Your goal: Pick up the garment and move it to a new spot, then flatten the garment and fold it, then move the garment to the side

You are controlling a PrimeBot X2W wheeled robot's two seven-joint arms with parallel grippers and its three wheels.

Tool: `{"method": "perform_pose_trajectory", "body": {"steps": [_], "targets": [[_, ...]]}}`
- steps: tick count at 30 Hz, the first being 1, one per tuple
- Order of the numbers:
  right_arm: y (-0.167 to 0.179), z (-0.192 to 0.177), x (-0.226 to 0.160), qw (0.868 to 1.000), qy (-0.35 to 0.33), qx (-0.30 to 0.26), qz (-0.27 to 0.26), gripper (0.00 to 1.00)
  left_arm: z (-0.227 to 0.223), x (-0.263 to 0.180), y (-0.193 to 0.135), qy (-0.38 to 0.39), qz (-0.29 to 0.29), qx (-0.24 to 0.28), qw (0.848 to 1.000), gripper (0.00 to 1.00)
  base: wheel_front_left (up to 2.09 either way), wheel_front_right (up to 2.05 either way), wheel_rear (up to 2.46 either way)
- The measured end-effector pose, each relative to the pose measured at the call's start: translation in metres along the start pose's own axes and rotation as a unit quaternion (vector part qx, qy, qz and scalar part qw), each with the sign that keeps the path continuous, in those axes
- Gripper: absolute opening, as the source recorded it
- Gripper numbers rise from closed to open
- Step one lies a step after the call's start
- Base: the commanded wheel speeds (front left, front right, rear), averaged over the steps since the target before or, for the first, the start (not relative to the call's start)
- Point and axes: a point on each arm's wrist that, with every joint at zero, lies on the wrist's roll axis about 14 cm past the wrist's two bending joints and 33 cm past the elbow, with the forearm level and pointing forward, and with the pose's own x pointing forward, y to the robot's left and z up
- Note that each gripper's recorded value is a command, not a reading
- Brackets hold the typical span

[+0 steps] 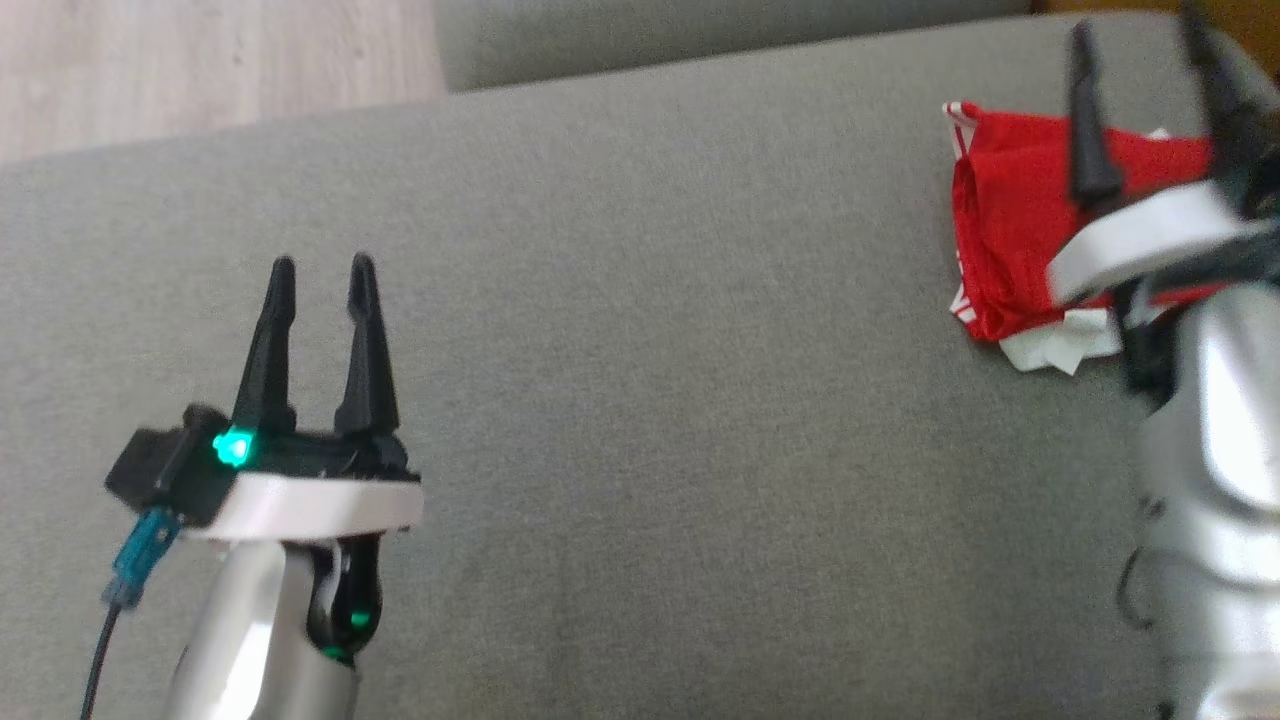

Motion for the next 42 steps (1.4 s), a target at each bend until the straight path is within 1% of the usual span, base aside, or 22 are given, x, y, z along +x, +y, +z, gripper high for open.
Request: {"method": "perform_pose_trajectory", "body": {"steps": [4,5,7,10,12,14,16,18,27,41,42], "targets": [[0.032,0.007,-0.020,0.997,-0.030,0.065,0.019,1.00,0.011,-0.021,0.009,-0.009,0.024,0.009,1.000,1.00,0.00,0.00,0.00],[0.044,0.005,-0.032,0.995,-0.038,0.093,0.026,1.00,0.013,-0.032,0.013,-0.009,0.035,0.011,0.999,1.00,0.00,0.00,0.00],[0.053,-0.002,-0.045,0.992,-0.036,0.114,0.032,1.00,0.015,-0.043,0.020,-0.007,0.050,0.018,0.999,1.00,0.00,0.00,0.00],[0.065,-0.022,-0.066,0.987,-0.016,0.154,0.036,1.00,0.010,-0.059,0.026,0.002,0.066,0.018,0.998,1.00,0.00,0.00,0.00],[0.074,-0.039,-0.082,0.982,0.006,0.182,0.040,1.00,0.005,-0.070,0.029,0.009,0.077,0.012,0.997,1.00,0.00,0.00,0.00],[0.082,-0.054,-0.097,0.979,0.029,0.199,0.044,1.00,0.003,-0.081,0.036,0.011,0.097,0.000,0.995,1.00,0.00,0.00,0.00],[0.087,-0.063,-0.107,0.977,0.044,0.203,0.047,1.00,-0.001,-0.088,0.038,0.017,0.103,0.001,0.995,1.00,0.00,0.00,0.00],[0.090,-0.063,-0.111,0.976,0.044,0.207,0.050,1.00,-0.004,-0.092,0.038,0.022,0.106,-0.002,0.994,1.00,0.00,0.00,0.00],[0.092,-0.049,-0.109,0.977,0.023,0.205,0.057,1.00,-0.003,-0.094,0.040,0.018,0.111,-0.004,0.994,1.00,0.00,0.00,0.00],[0.094,-0.052,-0.110,0.977,0.028,0.205,0.058,1.00,-0.003,-0.090,0.039,0.017,0.110,-0.008,0.994,1.00,0.00,0.00,0.00],[0.095,-0.056,-0.111,0.976,0.034,0.205,0.059,0.00,-0.006,-0.092,0.040,0.022,0.112,-0.008,0.993,0.00,0.00,0.00,0.00]]}}
